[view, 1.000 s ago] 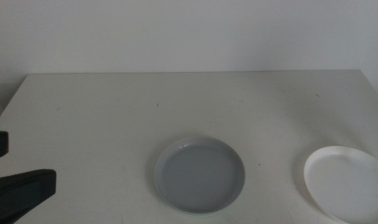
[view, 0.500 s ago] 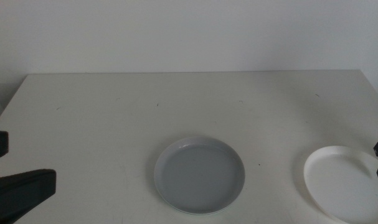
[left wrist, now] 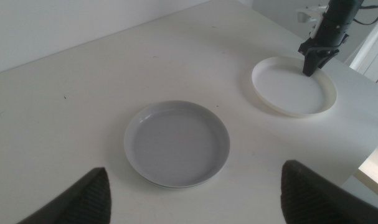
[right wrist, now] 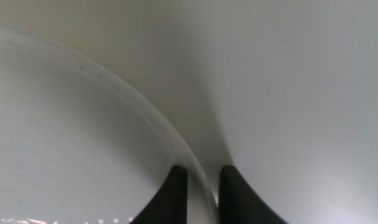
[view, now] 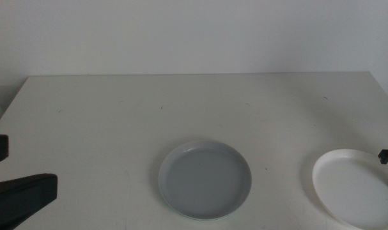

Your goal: Stack the three bowls on top of each other.

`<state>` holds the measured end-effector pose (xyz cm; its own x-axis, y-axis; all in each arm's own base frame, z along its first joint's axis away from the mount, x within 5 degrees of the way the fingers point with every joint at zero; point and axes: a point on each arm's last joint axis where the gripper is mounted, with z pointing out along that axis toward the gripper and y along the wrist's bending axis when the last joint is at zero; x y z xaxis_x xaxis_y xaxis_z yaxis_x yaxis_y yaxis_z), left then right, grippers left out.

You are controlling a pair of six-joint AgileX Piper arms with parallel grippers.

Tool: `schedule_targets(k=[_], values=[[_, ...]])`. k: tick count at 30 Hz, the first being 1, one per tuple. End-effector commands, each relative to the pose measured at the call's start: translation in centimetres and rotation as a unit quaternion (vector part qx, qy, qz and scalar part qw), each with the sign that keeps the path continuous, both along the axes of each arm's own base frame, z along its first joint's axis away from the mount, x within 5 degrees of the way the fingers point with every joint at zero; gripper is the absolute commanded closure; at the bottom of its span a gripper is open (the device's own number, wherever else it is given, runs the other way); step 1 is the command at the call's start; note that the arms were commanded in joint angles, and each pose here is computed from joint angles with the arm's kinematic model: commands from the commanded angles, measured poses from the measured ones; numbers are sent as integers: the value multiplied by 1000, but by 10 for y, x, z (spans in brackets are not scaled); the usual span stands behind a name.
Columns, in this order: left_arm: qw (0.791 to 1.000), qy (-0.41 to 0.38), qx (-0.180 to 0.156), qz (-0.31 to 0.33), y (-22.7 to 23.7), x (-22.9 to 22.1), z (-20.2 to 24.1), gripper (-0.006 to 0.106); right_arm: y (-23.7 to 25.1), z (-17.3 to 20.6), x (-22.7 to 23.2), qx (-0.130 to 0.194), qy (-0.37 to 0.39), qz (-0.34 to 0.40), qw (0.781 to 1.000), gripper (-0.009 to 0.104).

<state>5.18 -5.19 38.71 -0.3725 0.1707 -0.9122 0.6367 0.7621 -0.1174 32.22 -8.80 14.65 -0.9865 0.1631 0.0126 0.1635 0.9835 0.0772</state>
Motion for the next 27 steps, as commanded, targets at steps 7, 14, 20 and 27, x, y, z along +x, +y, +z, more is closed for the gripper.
schedule_targets(k=[7,14,20,27], values=[[999,-27,-36,3,-1,1,13,2,-4,29,-1,-21,-37,7,999,96],[999,-27,-36,3,-1,1,13,2,8,91,-13,2,-125,-23,992,96],[999,-27,-36,4,-1,1,13,2,36,147,-14,38,-177,-22,983,95],[999,-27,-36,4,-1,1,13,2,108,182,2,62,-210,68,973,94]])
